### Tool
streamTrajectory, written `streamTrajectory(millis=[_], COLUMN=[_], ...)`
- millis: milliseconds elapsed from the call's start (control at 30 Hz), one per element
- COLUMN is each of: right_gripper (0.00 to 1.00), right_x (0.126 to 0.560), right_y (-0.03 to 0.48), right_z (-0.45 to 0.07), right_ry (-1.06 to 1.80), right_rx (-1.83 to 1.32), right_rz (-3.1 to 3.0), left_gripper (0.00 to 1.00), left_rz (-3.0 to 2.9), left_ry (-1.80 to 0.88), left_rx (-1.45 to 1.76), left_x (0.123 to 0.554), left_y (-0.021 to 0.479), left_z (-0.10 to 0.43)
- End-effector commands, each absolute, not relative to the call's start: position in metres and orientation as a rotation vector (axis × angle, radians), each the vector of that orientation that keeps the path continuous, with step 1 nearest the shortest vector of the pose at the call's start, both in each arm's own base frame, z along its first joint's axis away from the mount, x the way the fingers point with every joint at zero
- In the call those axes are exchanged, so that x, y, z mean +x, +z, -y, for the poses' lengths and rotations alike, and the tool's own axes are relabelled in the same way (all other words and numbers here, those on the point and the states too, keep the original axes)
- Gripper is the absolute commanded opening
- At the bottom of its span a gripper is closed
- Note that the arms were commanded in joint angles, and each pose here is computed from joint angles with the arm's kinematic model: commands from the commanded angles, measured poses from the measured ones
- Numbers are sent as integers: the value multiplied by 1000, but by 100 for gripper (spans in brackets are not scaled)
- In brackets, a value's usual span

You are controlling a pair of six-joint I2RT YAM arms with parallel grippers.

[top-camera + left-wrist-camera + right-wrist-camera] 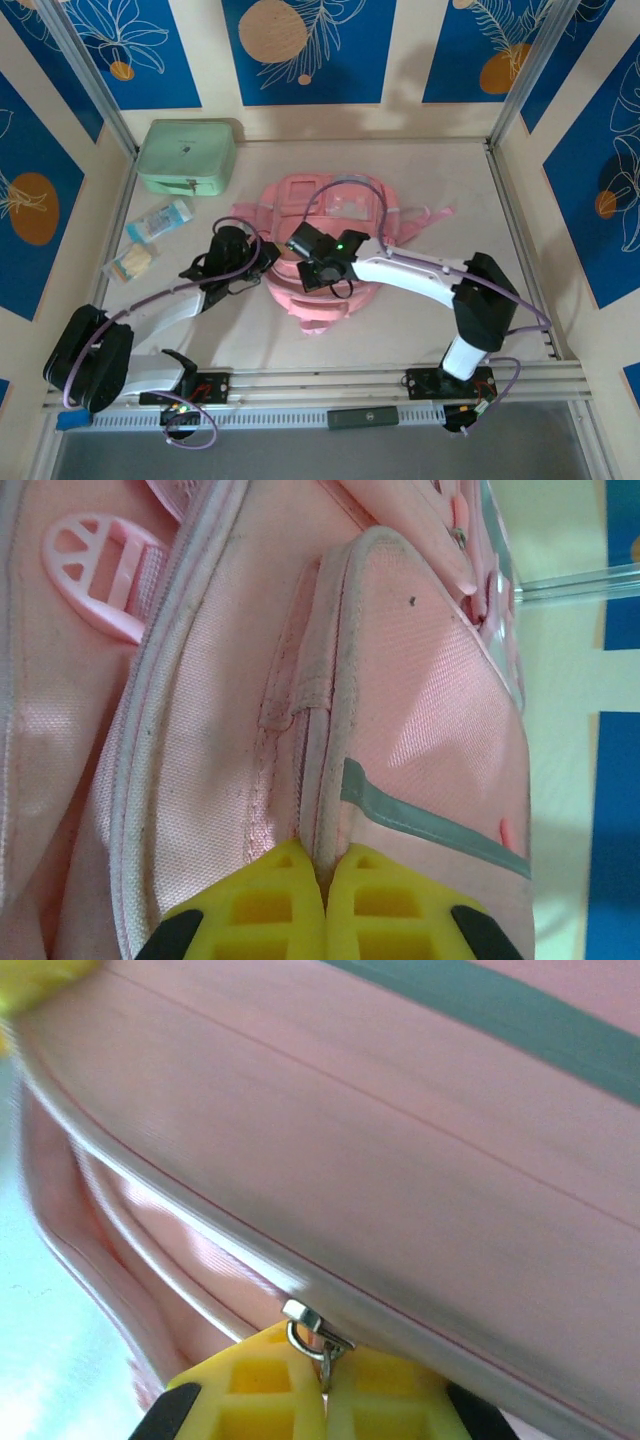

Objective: Pack the student bag
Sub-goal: Zip the student bag at the center of the table.

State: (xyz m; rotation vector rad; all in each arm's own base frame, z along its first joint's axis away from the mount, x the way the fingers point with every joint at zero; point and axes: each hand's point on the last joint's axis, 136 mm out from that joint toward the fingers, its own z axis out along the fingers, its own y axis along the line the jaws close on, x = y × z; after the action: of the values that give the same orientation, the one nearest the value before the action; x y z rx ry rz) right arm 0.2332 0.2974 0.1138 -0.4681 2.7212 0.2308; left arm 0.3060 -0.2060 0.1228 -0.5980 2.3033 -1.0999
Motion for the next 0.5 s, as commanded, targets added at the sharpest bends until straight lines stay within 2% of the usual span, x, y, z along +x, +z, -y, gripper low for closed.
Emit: streamTrajectory(millis=[0, 133, 300, 333, 400, 433, 467], right_gripper=[0, 0, 0, 0, 0, 0, 0], right_x=[219, 227, 234, 234, 233, 234, 235], right_y=[116, 115, 134, 136, 136, 133, 132], right_z=[-246, -216, -237, -243, -254, -255, -256], right_ry=[132, 138, 273, 296, 363, 371, 373], right_rx=[-391, -306, -399, -408, -422, -413, -405], right_rz=[-2792, -2821, -2768, -2759, -2760, -2768, -2772], left_gripper=[0, 0, 0, 4, 30, 37, 39], left_rz=[-2341, -2359, -2411, -2388, -2310, -2289, -2284], left_ry=[-880, -858, -902, -962, -1076, -1096, -1092], left_rx=[-530, -465, -310, -298, -302, -333, -368], left_x=[315, 327, 338, 337, 330, 323, 318], left_y=[122, 129, 152, 161, 177, 179, 178], left_z=[170, 154, 163, 171, 182, 183, 182])
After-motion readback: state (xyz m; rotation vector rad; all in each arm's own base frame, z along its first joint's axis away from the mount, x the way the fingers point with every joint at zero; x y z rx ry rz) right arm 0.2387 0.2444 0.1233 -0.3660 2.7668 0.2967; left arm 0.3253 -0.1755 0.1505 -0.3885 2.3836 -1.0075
